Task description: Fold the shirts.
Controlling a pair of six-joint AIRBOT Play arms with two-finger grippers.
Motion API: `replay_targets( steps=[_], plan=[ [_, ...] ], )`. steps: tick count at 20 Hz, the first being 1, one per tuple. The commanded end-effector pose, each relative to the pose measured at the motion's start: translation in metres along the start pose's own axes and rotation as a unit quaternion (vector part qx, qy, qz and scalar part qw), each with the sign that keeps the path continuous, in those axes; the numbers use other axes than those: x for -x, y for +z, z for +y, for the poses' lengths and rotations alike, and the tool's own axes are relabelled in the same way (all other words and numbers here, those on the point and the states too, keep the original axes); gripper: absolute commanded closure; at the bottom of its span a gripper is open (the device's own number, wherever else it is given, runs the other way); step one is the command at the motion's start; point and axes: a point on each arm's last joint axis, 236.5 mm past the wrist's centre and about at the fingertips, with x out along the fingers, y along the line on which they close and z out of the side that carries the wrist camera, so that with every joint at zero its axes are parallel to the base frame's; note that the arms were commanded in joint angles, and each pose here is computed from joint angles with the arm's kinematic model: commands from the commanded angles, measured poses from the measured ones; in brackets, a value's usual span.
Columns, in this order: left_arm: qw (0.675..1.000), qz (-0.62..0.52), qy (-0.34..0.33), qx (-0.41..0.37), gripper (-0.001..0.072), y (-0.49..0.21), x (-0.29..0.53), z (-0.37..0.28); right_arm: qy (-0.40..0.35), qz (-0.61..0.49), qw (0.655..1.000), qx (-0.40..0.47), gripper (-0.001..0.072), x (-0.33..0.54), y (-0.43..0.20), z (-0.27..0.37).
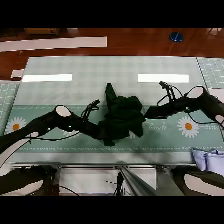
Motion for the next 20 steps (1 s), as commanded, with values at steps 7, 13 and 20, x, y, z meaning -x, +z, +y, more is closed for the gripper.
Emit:
replay_targets(
  steps=[7, 13, 20],
  plan=[
    [1.000, 0.009, -0.007, 0.001, 0.0670, -0.004, 0.001, -0.003, 0.029, 0.035, 0.998, 0.052, 0.0174, -0.057, -0.009, 0.040],
    [1.000, 0.009, -0.007, 0.001, 0.0670, -0.004, 0.001, -0.003, 0.035, 0.055, 0.995, 0.070, 0.0430, -0.082, -0.022, 0.065],
    [1.000, -0.014, -0.018, -0.021, 0.0672, 0.012, 0.017, -0.019, 0.029, 0.007, 0.995, 0.091, 0.0681, -0.051, -0.003, 0.071]
  ],
)
